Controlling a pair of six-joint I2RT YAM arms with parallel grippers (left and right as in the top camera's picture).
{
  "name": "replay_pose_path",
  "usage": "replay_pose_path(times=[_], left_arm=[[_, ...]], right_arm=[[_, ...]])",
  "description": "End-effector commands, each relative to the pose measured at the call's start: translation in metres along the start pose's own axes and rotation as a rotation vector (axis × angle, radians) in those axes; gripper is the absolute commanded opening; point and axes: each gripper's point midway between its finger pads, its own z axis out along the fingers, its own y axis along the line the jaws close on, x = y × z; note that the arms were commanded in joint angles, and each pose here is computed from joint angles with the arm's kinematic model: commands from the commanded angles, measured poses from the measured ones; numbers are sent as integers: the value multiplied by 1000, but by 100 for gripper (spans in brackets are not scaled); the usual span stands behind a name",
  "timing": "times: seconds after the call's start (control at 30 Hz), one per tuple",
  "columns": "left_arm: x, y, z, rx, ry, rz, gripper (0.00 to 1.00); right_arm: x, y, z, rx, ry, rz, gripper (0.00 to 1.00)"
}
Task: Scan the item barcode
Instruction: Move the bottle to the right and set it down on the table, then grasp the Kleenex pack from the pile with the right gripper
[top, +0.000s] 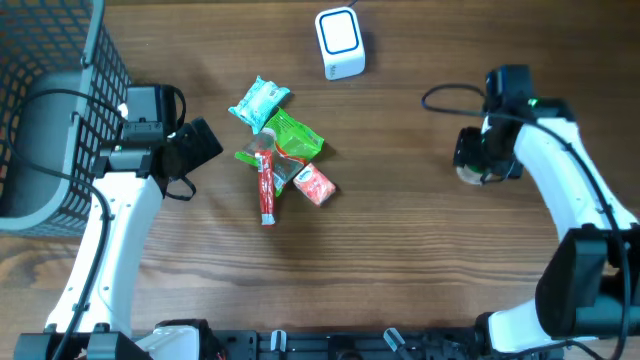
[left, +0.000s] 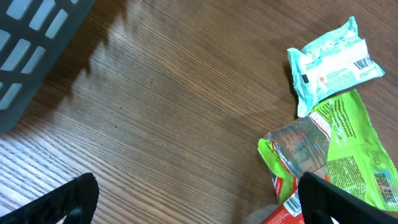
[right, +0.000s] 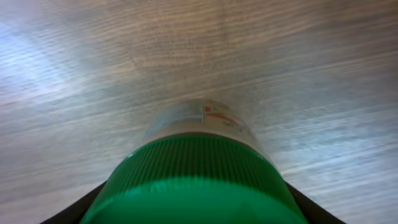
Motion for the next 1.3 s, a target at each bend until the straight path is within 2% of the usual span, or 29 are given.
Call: replay_pose_path(times=[0.0,0.1,0.13,0.17,0.3,0.37,0.43,0.5,0.57,0.67,0.77,0.8,0.93,1.07,1.17,1.27], left_arm=[[-3,2,-1,-9,-12,-15,100],[-3,2,-1,-9,-12,-15,100],[-3,2,-1,-9,-12,-15,100],[-3,2,-1,-9,-12,-15,100],[-3,2,-1,-9,-12,-15,100],[-3,2,-1,-9,-12,-15,100],[-3,2,-1,-9,-12,-15,100],[-3,2,-1,-9,-12,-15,100],[-3,2,-1,-9,-12,-15,100],[-3,2,-1,-9,-12,-15,100],[-3,2,-1,-9,-12,-15,100],[-3,2,-1,-9,-12,-15,100],[-3,2,-1,-9,-12,-15,100],[-3,2,-1,-9,-12,-15,100],[-3,2,-1,-9,-12,-15,100],[-3,2,-1,-9,-12,-15,100]], right_arm=[[8,-1,14,2,-6,-7,20],[11,-2,16,3,0,-9,47],[11,-2,16,3,1,-10,66],[11,-2,16,3,1,-16,75],[-1,-1,-6,1,-7,-43,88],[-7,-1,-23,2,-6,-69,98],[-15,2,-48,-15,-11,-89,98],[-24,26,-77,-157,-30,-152,96],[-22,71,-105,-407,-50,-294,88],[-2,115,-117,-579,-33,-434,76],[18,149,-109,-601,-24,-537,75],[25,164,-105,-613,-35,-584,72],[54,220,-87,-645,-93,-740,72],[71,249,-56,-562,-151,-807,71],[78,266,-42,-577,-167,-842,69],[86,276,-21,-580,-126,-831,67]])
